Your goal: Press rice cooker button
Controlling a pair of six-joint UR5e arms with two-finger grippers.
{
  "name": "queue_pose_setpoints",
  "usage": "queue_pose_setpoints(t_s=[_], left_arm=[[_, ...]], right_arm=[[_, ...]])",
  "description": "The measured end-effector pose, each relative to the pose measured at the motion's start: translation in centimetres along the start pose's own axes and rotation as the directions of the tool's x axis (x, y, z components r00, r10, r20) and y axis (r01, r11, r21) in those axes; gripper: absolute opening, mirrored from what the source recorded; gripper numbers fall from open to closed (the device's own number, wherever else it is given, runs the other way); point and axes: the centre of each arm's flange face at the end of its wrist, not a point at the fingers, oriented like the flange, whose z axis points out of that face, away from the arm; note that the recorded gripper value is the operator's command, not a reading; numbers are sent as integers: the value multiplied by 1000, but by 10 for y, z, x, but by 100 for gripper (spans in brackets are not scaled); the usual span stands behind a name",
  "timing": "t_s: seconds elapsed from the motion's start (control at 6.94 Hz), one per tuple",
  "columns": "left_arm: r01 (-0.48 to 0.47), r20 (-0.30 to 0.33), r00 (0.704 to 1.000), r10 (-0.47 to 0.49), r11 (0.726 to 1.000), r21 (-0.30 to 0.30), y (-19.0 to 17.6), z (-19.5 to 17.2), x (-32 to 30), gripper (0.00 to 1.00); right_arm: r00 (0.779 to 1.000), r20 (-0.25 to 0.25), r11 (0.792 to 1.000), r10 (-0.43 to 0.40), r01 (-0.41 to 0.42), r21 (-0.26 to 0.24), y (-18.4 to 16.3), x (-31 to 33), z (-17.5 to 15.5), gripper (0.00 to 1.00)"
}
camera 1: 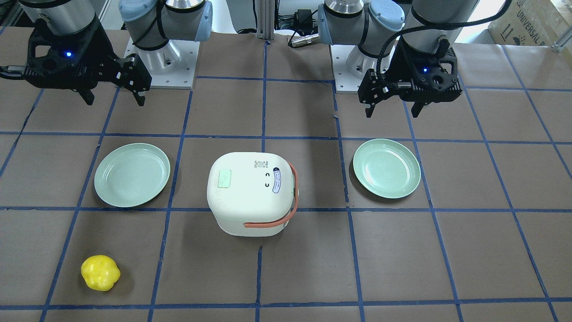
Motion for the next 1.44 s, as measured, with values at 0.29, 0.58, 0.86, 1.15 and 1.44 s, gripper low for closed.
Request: queue_pose_setpoints(t_s=[0.29, 0.58, 0.86, 1.15, 1.44], left_arm=[[0, 0, 1000, 0, 1000, 0, 0, 0, 0, 100], [0, 0, 1000, 0, 1000, 0, 0, 0, 0, 100], [0, 0, 1000, 0, 1000, 0, 0, 0, 0, 100], [0, 0, 1000, 0, 1000, 0, 0, 0, 0, 100], [0, 0, 1000, 0, 1000, 0, 0, 0, 0, 100]], right_arm=[[1000, 1, 1000, 1, -1, 1, 0, 0, 0, 99], [1000, 1, 1000, 0, 0, 2, 0, 0, 0, 99], [1000, 1, 1000, -1, 1, 2, 0, 0, 0, 97], [1000, 1, 1000, -7, 7, 6, -1, 1, -1, 69], [1000, 1, 1000, 1, -1, 31, -6, 7, -3, 31]])
